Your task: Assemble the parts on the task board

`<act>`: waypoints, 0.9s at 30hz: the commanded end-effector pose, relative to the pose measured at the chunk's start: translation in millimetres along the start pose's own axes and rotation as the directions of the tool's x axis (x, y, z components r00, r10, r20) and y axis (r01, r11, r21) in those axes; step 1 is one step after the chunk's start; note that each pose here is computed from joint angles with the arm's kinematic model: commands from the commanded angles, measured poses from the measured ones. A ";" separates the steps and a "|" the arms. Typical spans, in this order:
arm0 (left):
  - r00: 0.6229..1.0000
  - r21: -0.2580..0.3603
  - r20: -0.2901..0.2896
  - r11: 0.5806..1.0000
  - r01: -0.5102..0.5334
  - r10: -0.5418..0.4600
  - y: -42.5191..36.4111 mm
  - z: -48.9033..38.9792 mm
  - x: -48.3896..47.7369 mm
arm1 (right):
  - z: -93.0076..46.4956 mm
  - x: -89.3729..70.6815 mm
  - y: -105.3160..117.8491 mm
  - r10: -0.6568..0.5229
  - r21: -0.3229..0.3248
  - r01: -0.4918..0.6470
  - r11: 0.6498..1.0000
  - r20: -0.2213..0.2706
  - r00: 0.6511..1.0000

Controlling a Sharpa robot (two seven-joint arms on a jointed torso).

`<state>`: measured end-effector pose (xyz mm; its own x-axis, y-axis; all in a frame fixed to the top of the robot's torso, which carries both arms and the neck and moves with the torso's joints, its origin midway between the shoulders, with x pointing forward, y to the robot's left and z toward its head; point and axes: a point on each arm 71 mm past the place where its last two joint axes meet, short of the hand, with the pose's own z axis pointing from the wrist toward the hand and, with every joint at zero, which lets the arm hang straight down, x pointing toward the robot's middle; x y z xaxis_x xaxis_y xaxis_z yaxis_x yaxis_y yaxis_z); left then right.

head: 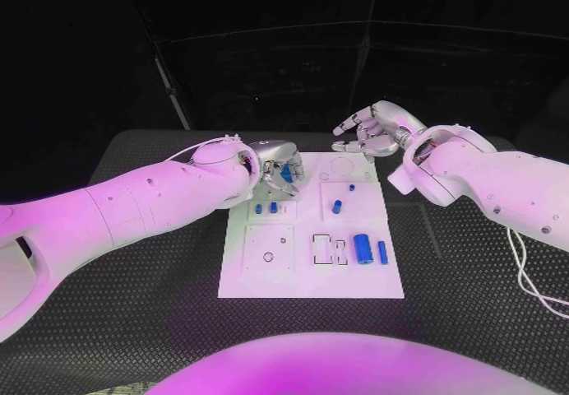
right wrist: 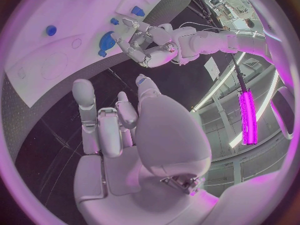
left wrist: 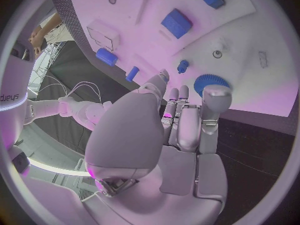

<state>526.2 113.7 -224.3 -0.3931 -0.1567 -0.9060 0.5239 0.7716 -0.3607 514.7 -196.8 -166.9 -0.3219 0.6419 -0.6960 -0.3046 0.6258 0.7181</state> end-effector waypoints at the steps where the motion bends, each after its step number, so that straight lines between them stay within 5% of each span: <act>1: 0.995 -0.016 -0.067 0.997 -0.073 0.072 1.1 1.6 4.6 | 0.5 -0.4 2.0 -0.002 -0.013 0.002 1.000 0.002 1.000; 27: 0.987 -0.052 -0.123 0.992 -0.115 0.107 4.8 9.1 11.9 | 1.2 0.9 3.2 0.000 -0.015 0.000 1.000 -0.003 1.000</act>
<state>531.6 109.5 -236.0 -0.4150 -0.0188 -0.9096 0.5239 0.8125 -0.2558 514.6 -195.3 -166.9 -0.3239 0.6418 -0.6952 -0.3064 0.6240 0.7188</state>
